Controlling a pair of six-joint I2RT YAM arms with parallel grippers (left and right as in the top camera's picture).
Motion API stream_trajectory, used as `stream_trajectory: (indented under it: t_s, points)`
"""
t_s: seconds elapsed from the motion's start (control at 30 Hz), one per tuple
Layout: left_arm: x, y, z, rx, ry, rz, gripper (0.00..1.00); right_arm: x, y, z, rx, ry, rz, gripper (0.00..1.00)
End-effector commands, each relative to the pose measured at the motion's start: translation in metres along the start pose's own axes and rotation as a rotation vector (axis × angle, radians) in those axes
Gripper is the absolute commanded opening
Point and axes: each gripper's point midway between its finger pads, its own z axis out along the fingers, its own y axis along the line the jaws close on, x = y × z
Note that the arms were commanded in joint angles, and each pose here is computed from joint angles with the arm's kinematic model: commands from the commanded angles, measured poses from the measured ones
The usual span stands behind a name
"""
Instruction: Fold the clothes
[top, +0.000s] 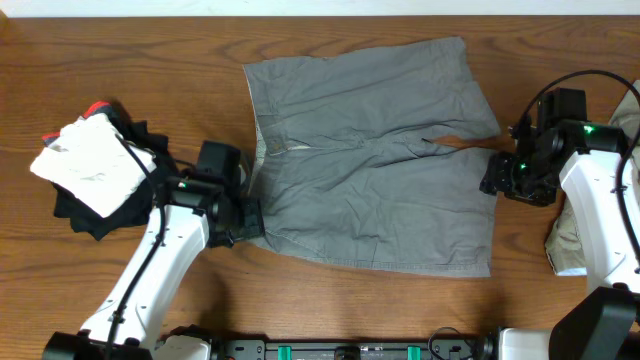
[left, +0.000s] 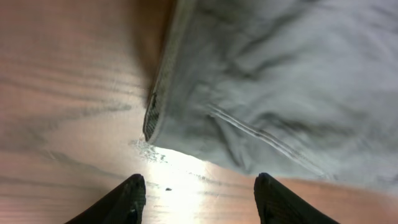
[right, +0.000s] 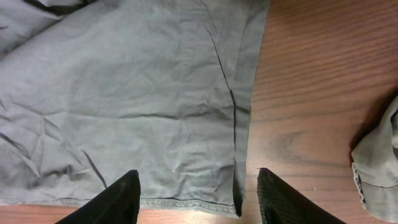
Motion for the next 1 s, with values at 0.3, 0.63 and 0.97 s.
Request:
stream_trajectory:
  t_s: [0.3,0.63,0.97]
  points:
    - [0.009,0.015,0.042,-0.006,-0.040,-0.323,0.59,-0.001,0.001,-0.006,-0.012,-0.009,-0.004,0.59]
    - [0.006,0.014,0.045,0.004,-0.056,-0.321,0.58,0.004,0.000,-0.006,-0.011,0.012,-0.001,0.58]
    - [0.006,0.015,0.058,0.025,-0.085,-0.289,0.21,0.017,-0.001,-0.006,-0.007,0.066,0.011,0.58]
